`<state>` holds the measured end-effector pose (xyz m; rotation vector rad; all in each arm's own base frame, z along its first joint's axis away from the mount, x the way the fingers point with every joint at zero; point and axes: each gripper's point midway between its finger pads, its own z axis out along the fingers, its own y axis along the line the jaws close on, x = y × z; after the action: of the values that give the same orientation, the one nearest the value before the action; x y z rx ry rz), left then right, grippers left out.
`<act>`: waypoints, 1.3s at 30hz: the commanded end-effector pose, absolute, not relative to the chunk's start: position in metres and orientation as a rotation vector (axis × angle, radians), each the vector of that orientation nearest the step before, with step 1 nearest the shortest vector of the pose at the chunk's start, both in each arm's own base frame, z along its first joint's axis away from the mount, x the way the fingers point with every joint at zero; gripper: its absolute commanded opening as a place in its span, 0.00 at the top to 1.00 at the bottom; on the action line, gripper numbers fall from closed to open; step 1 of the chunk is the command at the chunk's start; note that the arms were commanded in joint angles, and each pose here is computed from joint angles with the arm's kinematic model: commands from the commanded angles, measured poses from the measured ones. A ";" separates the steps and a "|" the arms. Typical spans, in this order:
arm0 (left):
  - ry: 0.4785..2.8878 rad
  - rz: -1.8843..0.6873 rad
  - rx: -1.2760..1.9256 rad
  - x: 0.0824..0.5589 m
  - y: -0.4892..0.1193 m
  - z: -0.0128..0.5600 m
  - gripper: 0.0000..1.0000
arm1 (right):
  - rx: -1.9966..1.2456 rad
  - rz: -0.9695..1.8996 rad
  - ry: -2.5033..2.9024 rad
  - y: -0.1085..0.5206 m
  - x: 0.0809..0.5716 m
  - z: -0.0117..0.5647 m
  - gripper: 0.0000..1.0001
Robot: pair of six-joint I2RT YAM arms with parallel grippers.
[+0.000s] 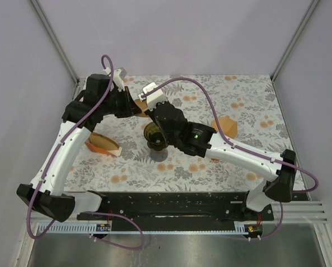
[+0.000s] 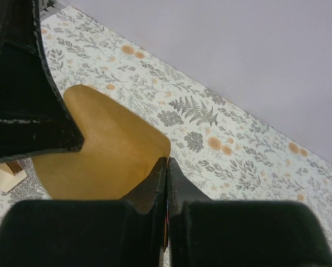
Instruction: Place the coffee filter in the dripper
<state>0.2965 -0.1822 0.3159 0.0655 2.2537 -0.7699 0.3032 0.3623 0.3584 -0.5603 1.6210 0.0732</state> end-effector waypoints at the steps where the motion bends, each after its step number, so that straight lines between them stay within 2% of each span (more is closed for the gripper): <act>1: 2.190 -0.613 0.180 0.299 -0.163 0.330 1.00 | -0.472 0.107 1.549 0.330 0.301 0.400 1.00; 6: 2.149 -0.596 0.225 0.290 -0.161 0.339 1.00 | -0.697 0.307 1.548 0.360 0.280 0.387 0.99; 10: 2.075 -0.556 0.307 0.282 -0.169 0.355 1.00 | -0.781 0.383 1.582 0.377 0.275 0.373 0.62; 12: 2.047 -0.511 0.351 0.279 -0.171 0.359 1.00 | -0.786 0.373 1.615 0.379 0.280 0.366 0.51; 21: 2.014 -0.406 0.410 0.278 -0.163 0.361 1.00 | -0.773 0.371 1.674 0.382 0.292 0.354 0.48; 26: 1.991 -0.396 0.419 0.279 -0.161 0.366 1.00 | -0.778 0.377 1.714 0.383 0.293 0.339 0.50; 27: 1.989 -0.384 0.430 0.279 -0.161 0.366 1.00 | -0.767 0.371 1.721 0.381 0.294 0.338 0.57; 30: 1.999 -0.358 0.460 0.279 -0.158 0.359 1.00 | -0.696 0.326 1.743 0.363 0.302 0.338 0.88; 32: 2.014 -0.309 0.448 0.281 -0.151 0.353 1.00 | -0.636 0.287 1.751 0.348 0.309 0.342 0.97; 33: 2.015 -0.299 0.451 0.281 -0.150 0.351 1.00 | -0.613 0.277 1.754 0.341 0.311 0.344 1.00; 39: 2.009 -0.216 0.486 0.285 -0.140 0.347 1.00 | -0.591 0.250 1.765 0.321 0.314 0.349 1.00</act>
<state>0.2788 -0.1636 0.3323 0.5031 2.0754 -0.3492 0.3043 0.3586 0.3275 -0.6982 1.7674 0.3217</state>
